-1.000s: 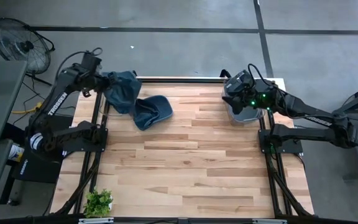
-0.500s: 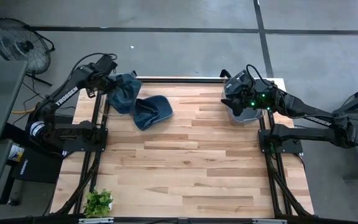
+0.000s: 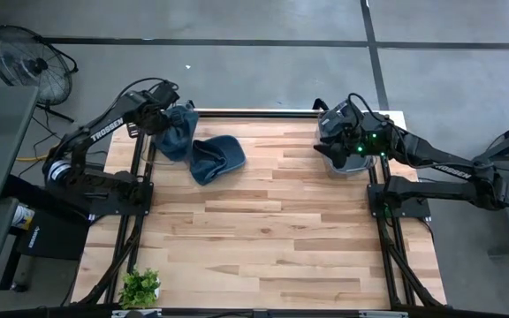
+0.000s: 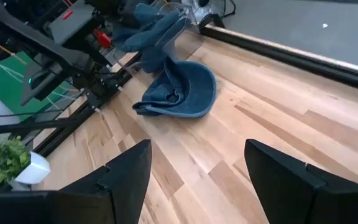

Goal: Pick & Place hat
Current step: Put the right blue cap into the left transparent bin

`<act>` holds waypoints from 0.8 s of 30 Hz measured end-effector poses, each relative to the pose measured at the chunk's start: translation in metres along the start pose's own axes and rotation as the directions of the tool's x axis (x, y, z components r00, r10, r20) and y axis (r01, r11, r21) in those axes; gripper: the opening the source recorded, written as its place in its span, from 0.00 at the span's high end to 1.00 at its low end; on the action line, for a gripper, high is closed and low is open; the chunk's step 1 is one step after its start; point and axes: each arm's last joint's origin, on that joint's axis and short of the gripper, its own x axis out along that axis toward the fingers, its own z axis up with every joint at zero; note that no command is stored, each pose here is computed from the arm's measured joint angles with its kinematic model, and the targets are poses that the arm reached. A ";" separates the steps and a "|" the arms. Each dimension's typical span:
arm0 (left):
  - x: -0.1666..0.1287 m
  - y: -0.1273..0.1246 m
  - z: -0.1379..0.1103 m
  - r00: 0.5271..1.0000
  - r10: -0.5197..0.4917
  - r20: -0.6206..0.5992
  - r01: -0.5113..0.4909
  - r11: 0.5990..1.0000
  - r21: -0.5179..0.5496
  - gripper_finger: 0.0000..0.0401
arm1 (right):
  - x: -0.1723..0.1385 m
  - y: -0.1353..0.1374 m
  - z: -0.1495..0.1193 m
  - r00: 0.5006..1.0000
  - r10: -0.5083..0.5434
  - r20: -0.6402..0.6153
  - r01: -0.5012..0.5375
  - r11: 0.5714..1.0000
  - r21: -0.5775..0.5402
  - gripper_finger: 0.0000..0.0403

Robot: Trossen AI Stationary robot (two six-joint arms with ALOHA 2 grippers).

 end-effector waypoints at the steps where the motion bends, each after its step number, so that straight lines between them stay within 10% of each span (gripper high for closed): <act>1: 0.001 -0.001 0.000 1.000 0.003 0.002 -0.003 1.000 0.002 0.87 | 0.000 0.000 0.000 1.000 0.003 -0.007 -0.003 1.000 -0.001 0.38; 24: 0.002 0.000 0.001 0.999 0.032 0.025 -0.032 0.999 0.035 0.35 | 0.000 -0.002 -0.006 0.997 0.013 -0.080 -0.014 1.000 -0.015 0.38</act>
